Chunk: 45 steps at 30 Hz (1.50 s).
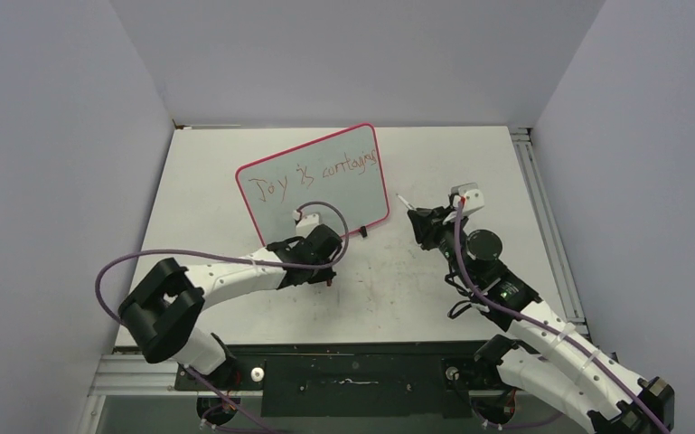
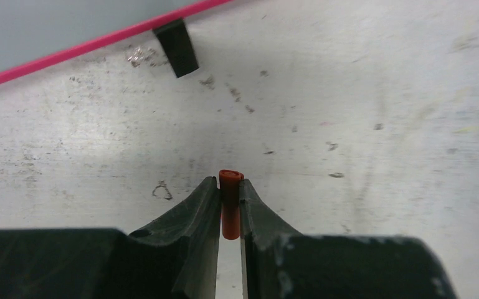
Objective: Write a sentence on the whiteboard
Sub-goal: Close the whiteboard marker at the center of the board.
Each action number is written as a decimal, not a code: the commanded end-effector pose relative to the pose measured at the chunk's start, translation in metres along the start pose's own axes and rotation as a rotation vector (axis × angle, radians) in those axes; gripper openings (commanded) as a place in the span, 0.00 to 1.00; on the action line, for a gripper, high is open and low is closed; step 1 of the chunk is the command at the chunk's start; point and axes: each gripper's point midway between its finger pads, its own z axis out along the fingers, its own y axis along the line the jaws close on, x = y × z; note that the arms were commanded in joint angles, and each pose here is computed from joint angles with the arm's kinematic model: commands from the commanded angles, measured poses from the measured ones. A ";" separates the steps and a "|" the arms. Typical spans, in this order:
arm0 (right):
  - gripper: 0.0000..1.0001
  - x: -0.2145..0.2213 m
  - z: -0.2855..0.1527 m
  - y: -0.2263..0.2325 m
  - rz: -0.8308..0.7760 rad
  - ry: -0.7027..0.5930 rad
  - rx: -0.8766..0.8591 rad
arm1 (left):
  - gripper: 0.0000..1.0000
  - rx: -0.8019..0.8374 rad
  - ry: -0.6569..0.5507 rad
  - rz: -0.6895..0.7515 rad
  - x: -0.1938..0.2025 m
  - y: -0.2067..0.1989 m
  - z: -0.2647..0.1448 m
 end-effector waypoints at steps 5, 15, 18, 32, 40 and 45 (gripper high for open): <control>0.05 -0.014 -0.013 0.042 0.119 -0.109 -0.205 | 0.00 0.398 -0.277 -0.324 -0.105 -0.063 -0.078; 0.05 -0.006 -0.030 0.097 0.113 -0.116 -0.350 | 0.00 0.668 -0.391 -0.599 -0.159 -0.064 -0.139; 0.05 -0.001 -0.036 0.115 0.083 -0.133 -0.331 | 0.00 0.740 -0.400 -0.667 -0.165 -0.065 -0.155; 0.05 0.029 -0.048 0.152 -0.119 -0.172 -0.126 | 0.00 0.854 -0.401 -0.810 -0.166 -0.051 -0.180; 0.05 0.027 -0.037 0.162 -0.154 -0.203 -0.110 | 0.00 0.863 -0.405 -0.823 -0.165 -0.047 -0.183; 0.05 0.026 -0.033 0.164 -0.161 -0.214 -0.104 | 0.00 0.867 -0.398 -0.824 -0.164 -0.048 -0.183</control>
